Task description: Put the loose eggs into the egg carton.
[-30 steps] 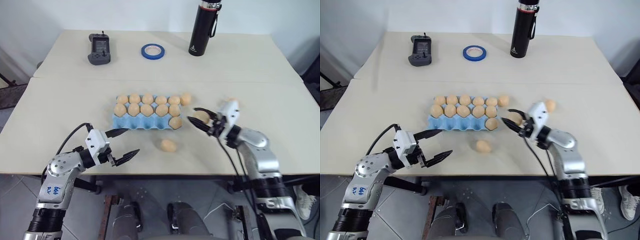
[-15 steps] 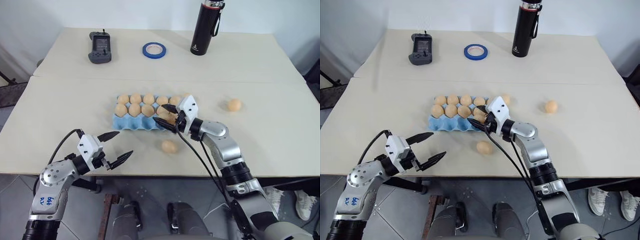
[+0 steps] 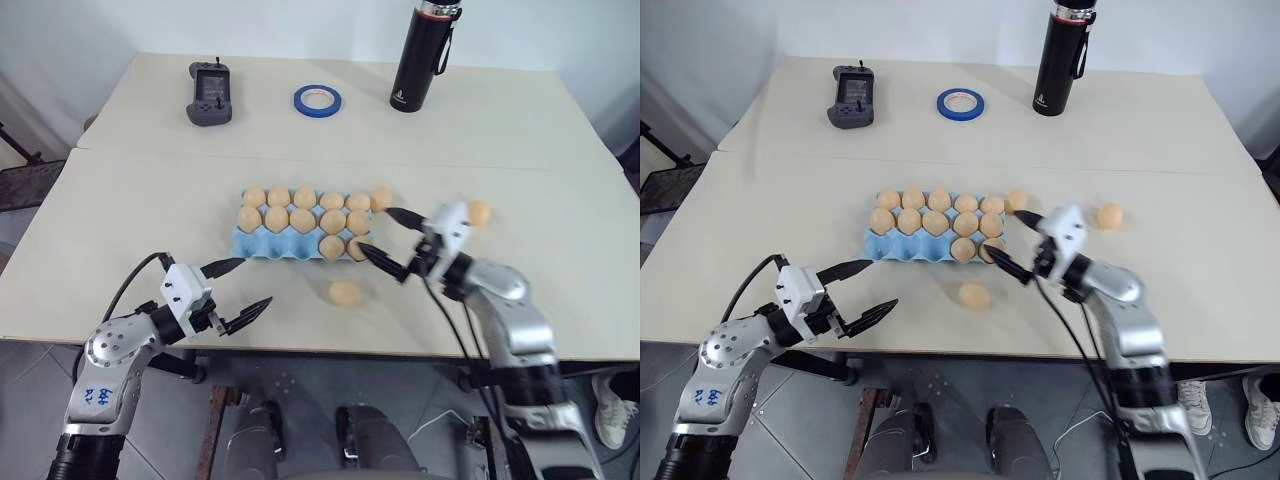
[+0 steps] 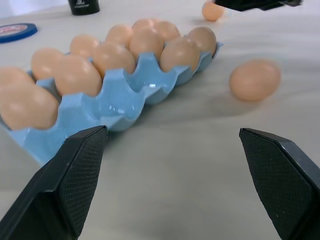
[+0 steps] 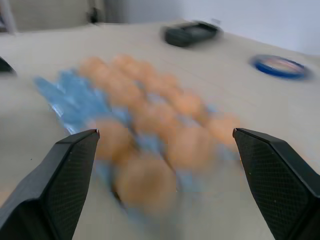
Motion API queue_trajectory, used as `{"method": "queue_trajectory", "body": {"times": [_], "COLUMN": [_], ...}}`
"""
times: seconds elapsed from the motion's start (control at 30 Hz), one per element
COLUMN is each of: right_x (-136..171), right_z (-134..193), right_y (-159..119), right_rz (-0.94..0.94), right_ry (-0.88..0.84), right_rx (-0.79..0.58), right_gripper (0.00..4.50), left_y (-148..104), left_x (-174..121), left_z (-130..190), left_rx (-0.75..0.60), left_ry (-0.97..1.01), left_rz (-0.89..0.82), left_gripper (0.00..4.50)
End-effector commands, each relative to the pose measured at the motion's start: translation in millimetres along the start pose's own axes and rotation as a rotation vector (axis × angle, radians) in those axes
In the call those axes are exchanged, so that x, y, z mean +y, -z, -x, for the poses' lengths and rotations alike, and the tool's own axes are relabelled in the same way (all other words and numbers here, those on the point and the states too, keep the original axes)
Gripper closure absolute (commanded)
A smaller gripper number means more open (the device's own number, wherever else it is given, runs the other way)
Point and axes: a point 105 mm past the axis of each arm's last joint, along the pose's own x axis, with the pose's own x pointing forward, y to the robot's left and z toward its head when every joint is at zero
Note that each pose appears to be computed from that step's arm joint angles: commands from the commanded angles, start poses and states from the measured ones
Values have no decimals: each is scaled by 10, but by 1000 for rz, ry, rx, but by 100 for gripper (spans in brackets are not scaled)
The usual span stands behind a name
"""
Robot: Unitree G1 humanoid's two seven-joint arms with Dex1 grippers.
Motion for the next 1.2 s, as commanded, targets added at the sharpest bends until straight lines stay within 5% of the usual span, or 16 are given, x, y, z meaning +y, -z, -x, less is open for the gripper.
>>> {"method": "queue_trajectory", "body": {"times": [0.03,0.2,0.37,0.5,0.73,1.03,1.2], "right_x": [-311,-515,-549,-677,-1043,-1408,-1340], "right_z": [450,991,1065,917,192,-207,-397], "right_y": [24,333,436,508,307,422,335], "right_rz": [50,77,65,41,-35,-44,-82], "right_ry": [199,455,551,619,612,745,694], "right_rx": [-5,81,85,124,129,254,200], "right_gripper": [3,3,3,3,3,3,132], "left_y": [-64,-111,-174,-207,-226,-245,-256], "left_x": [-34,-77,-124,-154,-94,-131,-96], "left_z": [-37,-164,-315,-401,-369,-279,-183], "left_rx": [-36,-62,-85,-102,-99,-101,-93], "left_ry": [28,69,121,167,140,86,31], "left_rz": [6,3,-26,-15,-15,-19,-29], "left_gripper": [0,0,0,0,0,0,0]}}
